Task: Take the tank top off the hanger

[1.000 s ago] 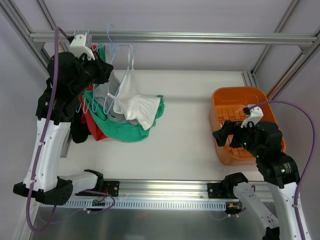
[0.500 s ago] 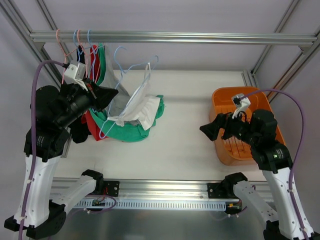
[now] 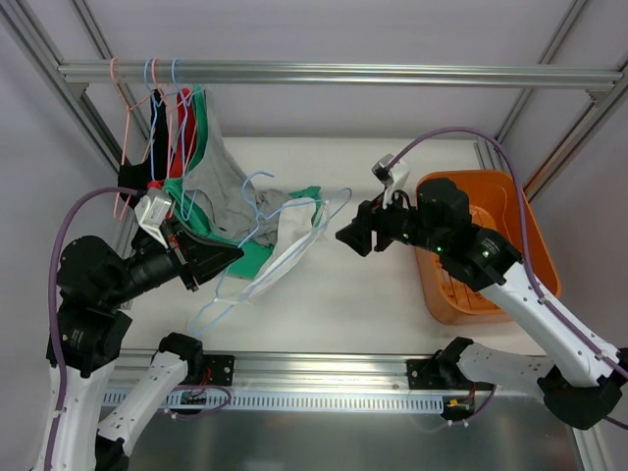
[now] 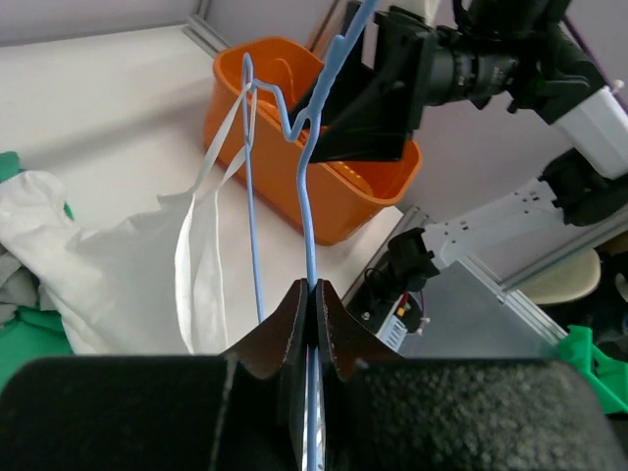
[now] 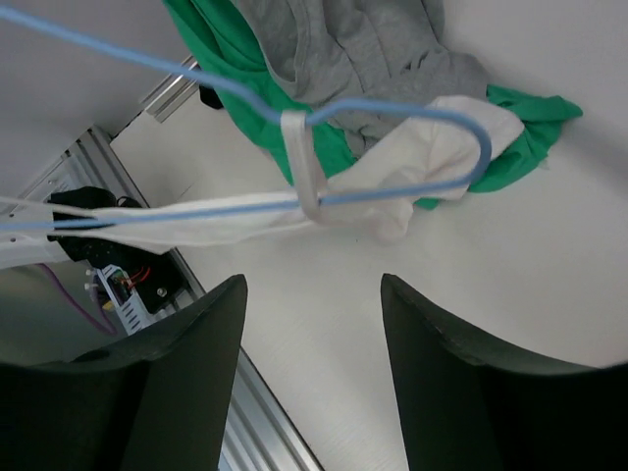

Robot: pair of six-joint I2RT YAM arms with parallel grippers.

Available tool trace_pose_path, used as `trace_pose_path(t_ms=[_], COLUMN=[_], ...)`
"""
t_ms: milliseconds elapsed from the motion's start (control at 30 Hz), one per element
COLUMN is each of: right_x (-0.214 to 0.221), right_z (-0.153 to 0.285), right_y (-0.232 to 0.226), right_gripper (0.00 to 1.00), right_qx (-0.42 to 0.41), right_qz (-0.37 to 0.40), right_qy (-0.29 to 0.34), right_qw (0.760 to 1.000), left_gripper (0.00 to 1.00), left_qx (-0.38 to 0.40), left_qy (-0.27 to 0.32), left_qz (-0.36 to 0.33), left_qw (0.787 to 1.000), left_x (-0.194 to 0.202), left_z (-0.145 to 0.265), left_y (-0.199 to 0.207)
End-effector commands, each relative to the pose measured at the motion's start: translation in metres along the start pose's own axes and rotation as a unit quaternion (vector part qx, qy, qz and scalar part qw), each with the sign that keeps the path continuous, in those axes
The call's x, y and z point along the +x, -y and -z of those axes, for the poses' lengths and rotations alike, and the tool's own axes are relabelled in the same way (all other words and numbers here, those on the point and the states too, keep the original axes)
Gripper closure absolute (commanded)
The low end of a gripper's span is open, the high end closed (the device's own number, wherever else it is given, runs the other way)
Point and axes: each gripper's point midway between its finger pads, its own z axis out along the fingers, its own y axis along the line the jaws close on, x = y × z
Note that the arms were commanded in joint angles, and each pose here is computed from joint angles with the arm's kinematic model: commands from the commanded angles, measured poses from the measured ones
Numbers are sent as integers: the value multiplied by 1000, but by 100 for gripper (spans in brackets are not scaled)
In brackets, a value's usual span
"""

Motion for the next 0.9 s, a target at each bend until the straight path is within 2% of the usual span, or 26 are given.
trace_pose_path(t_ms=[0, 233, 367, 633, 733, 867], right_x=[-57, -70, -66, -60, -59, -62], right_z=[-8, -33, -39, -28, -27, -25], right_y=[-12, -16, -10, -9, -7, 3], right_gripper=[40, 50, 71, 73, 96, 94], right_qx=[9, 26, 40, 41, 46, 76], right_qz=[44, 68, 68, 65, 66, 69], right_qy=[79, 78, 71, 75, 72, 76], right_qw=[996, 994, 994, 994, 994, 992], left_gripper=[100, 100, 100, 100, 100, 100], left_qx=[48, 49, 45, 8, 4, 1], left_qy=[5, 6, 15, 14, 12, 13], left_qz=[9, 13, 3, 11, 11, 7], left_qw=[999, 999, 999, 1000, 1000, 1000], left_x=[1, 1, -4, -1, -1, -1], left_z=[7, 8, 10, 1, -1, -1], left_y=[23, 25, 26, 4, 1, 0])
